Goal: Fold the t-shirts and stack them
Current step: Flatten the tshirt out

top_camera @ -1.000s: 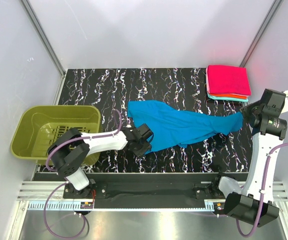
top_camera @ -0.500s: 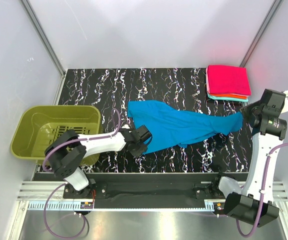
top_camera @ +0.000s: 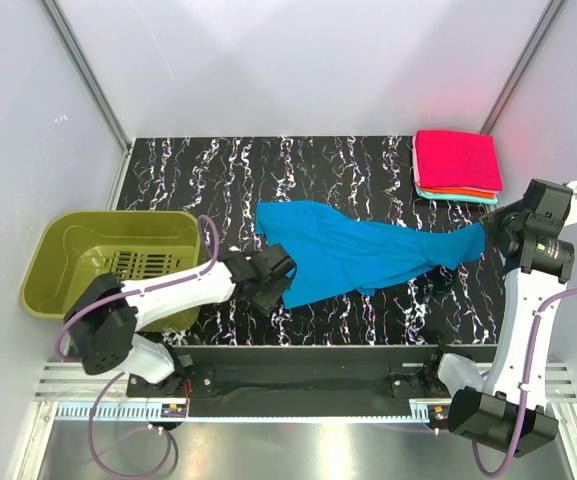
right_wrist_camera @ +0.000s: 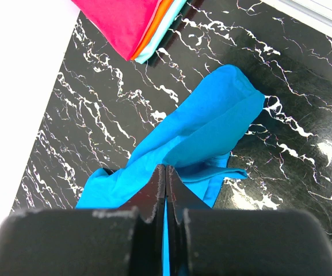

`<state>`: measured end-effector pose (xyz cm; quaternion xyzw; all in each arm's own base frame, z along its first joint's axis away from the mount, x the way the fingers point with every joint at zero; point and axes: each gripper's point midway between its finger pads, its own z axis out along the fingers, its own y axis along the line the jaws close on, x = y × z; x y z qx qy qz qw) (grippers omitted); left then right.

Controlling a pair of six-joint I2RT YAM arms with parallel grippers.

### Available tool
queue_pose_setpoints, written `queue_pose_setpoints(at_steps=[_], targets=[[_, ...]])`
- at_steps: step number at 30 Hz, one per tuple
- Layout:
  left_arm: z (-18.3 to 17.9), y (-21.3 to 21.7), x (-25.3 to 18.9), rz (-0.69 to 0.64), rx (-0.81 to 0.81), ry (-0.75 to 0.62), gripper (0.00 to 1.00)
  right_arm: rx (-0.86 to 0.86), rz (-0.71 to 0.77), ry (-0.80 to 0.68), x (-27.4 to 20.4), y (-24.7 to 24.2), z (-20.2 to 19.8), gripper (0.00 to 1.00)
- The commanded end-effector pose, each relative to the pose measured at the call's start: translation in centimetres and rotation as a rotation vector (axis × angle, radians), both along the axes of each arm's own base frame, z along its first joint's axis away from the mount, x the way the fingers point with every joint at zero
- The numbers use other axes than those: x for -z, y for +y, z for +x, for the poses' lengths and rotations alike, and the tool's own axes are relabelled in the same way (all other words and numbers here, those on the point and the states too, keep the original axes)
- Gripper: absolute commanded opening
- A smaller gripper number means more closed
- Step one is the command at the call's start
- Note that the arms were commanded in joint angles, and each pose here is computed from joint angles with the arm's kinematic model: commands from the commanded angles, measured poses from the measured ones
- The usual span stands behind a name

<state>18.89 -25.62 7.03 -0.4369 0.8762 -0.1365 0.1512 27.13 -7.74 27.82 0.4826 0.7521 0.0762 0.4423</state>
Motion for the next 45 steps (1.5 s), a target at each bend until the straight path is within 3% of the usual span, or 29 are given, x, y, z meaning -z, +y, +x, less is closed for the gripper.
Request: queue_pose_setpoints(at_steps=[1, 7, 24, 28, 29, 34, 35, 40, 45], targets=[[1.0, -1.6, -0.6, -0.022, -0.062, 0.011, 0.53, -0.011, -0.006, -0.056, -1.2, 0.2, 0.3, 0.00], [0.7, -3.2, 1.0, -0.010, -0.072, 0.088, 0.49, -0.019, -0.007, -0.049, -0.9, 0.2, 0.4, 0.00], [-0.4, -2.8, 5.1, 0.077, -0.106, 0.201, 0.44, -0.029, -0.017, -0.048, -0.8, 0.2, 0.5, 0.00], [-0.7, -2.0, 6.0, 0.112, -0.098, 0.209, 0.37, -0.025, -0.021, -0.045, -0.7, 0.1, 0.4, 0.00], [-0.7, -1.9, 6.1, 0.118, -0.090, 0.209, 0.30, -0.027, -0.021, -0.045, -0.7, 0.1, 0.4, 0.00], [-0.1, -1.3, 5.6, 0.136, -0.063, 0.167, 0.08, -0.020, -0.028, -0.049, -0.9, 0.1, 0.0, 0.00], [0.3, -1.1, 5.2, 0.138, -0.058, 0.141, 0.00, -0.017, -0.028, -0.049, -0.9, 0.1, 0.0, 0.00], [1.5, -0.6, 3.5, 0.148, -0.032, 0.056, 0.00, -0.013, -0.015, -0.042, -0.6, 0.2, -0.1, 0.00], [4.5, -0.7, -1.4, 0.167, 0.060, -0.139, 0.00, -0.026, -0.013, -0.058, -1.6, 0.4, -0.1, 0.00]])
